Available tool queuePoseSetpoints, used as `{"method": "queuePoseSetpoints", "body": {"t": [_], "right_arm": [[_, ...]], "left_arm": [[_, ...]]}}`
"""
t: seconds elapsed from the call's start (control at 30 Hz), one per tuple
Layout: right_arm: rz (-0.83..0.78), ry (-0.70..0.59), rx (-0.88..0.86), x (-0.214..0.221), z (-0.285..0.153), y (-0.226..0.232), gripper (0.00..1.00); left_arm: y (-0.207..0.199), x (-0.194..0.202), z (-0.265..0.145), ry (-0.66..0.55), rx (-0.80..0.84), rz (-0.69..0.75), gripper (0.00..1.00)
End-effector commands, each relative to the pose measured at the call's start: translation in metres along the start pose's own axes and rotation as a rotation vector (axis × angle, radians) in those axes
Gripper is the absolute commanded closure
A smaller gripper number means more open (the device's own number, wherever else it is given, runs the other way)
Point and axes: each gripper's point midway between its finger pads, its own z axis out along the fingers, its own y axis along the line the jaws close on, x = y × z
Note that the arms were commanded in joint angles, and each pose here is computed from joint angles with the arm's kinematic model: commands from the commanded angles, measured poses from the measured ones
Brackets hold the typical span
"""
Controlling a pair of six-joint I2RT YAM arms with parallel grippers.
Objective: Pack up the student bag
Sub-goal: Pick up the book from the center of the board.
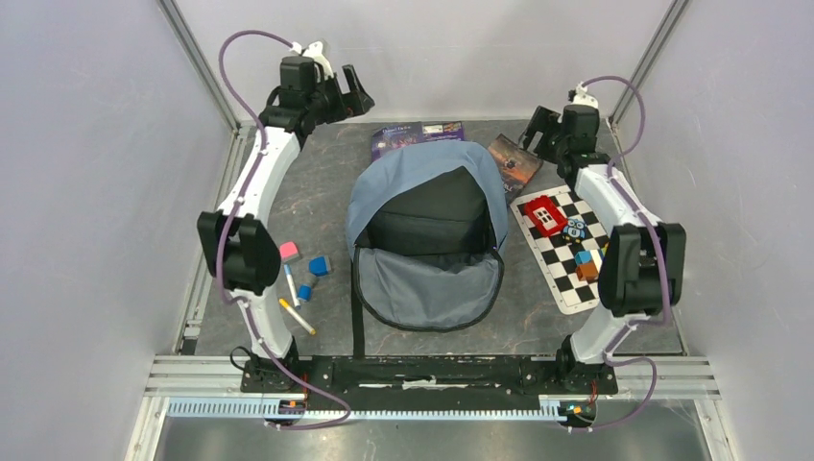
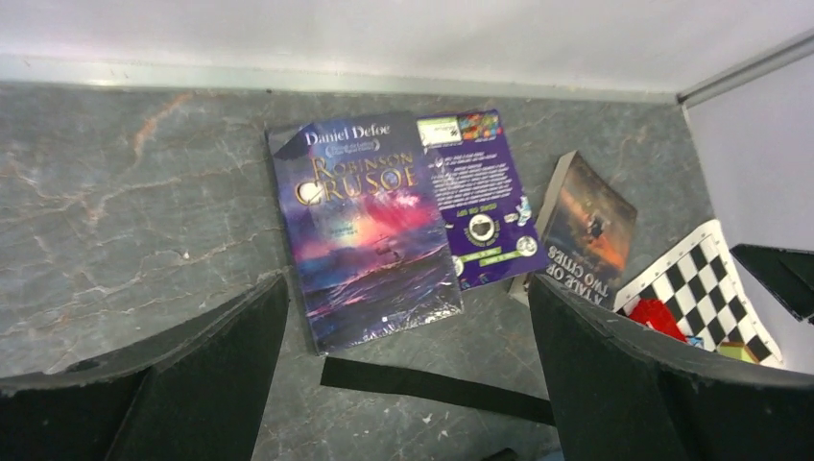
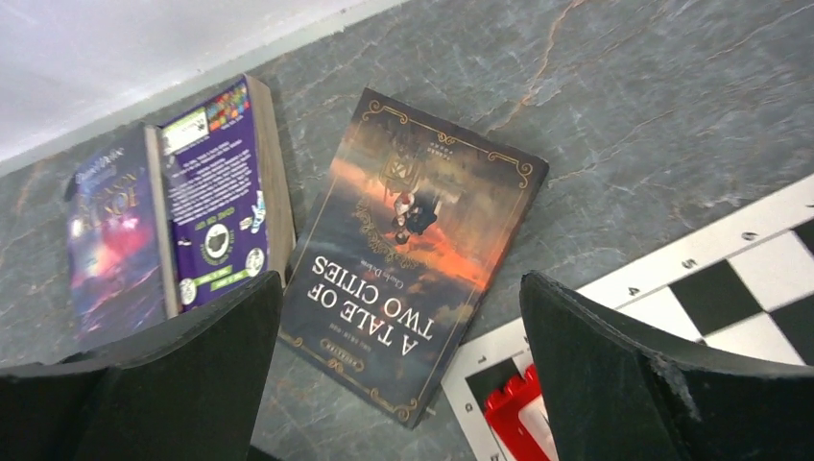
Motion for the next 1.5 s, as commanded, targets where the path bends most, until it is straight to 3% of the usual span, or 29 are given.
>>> {"method": "queuePoseSetpoints", "body": {"t": [0.0, 0.1, 0.27, 0.4, 0.7, 1.13, 1.27, 1.47], "right_arm": [[-0.008, -0.028, -0.087, -0.002, 0.039, 0.015, 0.00], [0.016, 0.044, -0.206, 0.012, 0.058, 0.039, 0.02], [0.034, 0.105, -0.271, 0.041, 0.075, 0.061, 0.02], [0.052, 0.138, -0.339, 0.051, 0.080, 0.092, 0.02], [0.058, 0.316, -0.346, 0.147, 0.063, 0.158, 0.01], [0.022, 0.314, -0.450, 0.217, 0.035, 0.285, 0.06], [-0.024, 0.297, -0.473, 0.214, 0.032, 0.300, 0.05], [-0.081, 0.200, -0.378, 0.171, 0.043, 0.253, 0.02]], "left_arm": [[-0.005, 0.017, 0.039, 0.035, 0.103, -0.016, 0.00], [-0.003, 0.036, 0.058, 0.107, 0.142, -0.062, 0.00], [-0.021, 0.037, 0.056, 0.081, 0.257, -0.097, 0.00], [-0.028, 0.055, 0.052, 0.143, 0.300, -0.145, 0.00], [0.014, 0.097, 0.021, 0.180, 0.123, -0.166, 0.00], [0.067, 0.093, -0.054, 0.114, -0.121, -0.122, 0.00], [0.071, 0.099, -0.055, 0.121, -0.123, -0.125, 0.00], [0.067, 0.089, -0.023, 0.089, -0.063, -0.176, 0.00]]}}
